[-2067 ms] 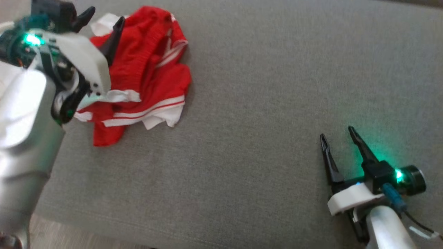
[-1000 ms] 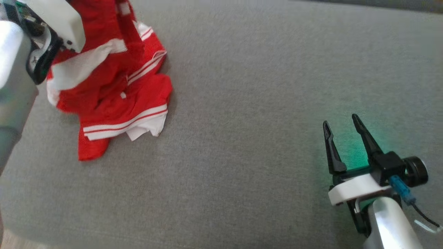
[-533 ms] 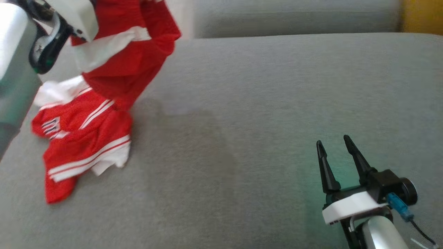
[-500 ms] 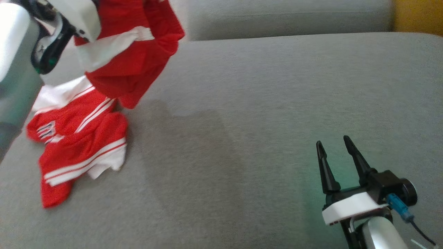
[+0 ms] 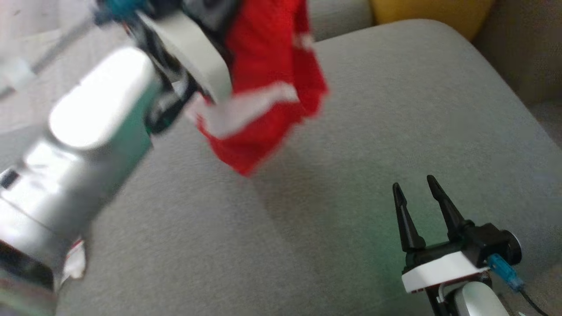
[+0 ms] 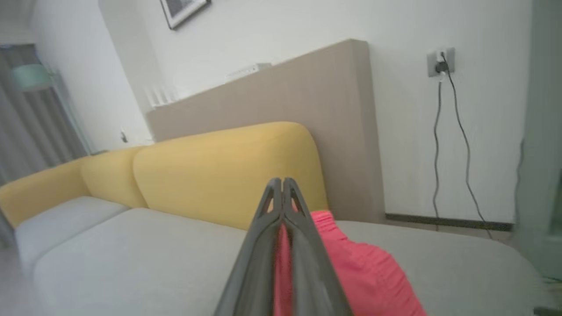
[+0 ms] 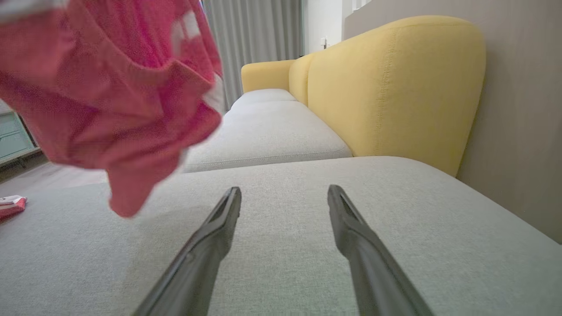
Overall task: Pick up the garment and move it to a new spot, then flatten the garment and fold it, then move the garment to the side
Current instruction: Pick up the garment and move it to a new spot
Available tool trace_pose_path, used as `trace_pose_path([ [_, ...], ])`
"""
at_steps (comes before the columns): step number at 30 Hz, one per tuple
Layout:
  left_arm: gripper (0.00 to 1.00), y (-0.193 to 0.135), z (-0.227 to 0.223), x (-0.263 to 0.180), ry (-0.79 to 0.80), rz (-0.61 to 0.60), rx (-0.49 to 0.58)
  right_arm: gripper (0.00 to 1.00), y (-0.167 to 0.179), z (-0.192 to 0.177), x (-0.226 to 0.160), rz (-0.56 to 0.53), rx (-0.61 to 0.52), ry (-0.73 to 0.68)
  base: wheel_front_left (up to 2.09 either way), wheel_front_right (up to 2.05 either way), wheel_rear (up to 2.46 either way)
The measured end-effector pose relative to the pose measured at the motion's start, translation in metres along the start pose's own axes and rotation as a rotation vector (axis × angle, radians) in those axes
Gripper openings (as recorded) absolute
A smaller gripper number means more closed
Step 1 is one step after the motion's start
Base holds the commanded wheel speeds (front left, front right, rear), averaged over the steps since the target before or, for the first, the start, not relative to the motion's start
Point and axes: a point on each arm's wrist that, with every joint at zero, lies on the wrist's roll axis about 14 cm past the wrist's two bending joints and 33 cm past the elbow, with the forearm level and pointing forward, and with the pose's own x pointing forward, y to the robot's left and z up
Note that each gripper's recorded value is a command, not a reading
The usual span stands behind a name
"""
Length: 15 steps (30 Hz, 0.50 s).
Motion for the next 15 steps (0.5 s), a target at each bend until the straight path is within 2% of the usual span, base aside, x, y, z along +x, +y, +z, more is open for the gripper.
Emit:
trace_pose_path([
  [3,0.0,-0.031,-0.041,0.007,0.063,-0.07,-0.074,1.0,-0.009,0.001,-0.006,-0.033,0.002,0.0,0.0,0.0,0.0],
  [6,0.0,-0.054,-0.101,0.0,0.163,-0.098,-0.178,1.0,-0.013,-0.004,-0.007,-0.048,0.005,0.016,0.0,0.0,0.0],
  [10,0.0,-0.074,-0.185,-0.033,0.314,-0.065,-0.312,1.0,-0.013,-0.012,-0.005,-0.049,0.005,0.044,0.0,0.0,0.0],
  [13,0.0,-0.083,-0.224,-0.06,0.363,-0.001,-0.39,1.0,-0.009,-0.016,-0.001,-0.035,0.006,0.059,0.0,0.0,0.0],
  [14,0.17,-0.084,-0.232,-0.067,0.365,0.023,-0.411,1.0,-0.007,-0.017,0.001,-0.028,0.007,0.061,0.0,0.0,0.0],
  [15,1.0,-0.084,-0.237,-0.073,0.361,0.058,-0.433,1.0,-0.005,-0.018,0.003,-0.02,0.008,0.064,0.0,0.0,0.0],
])
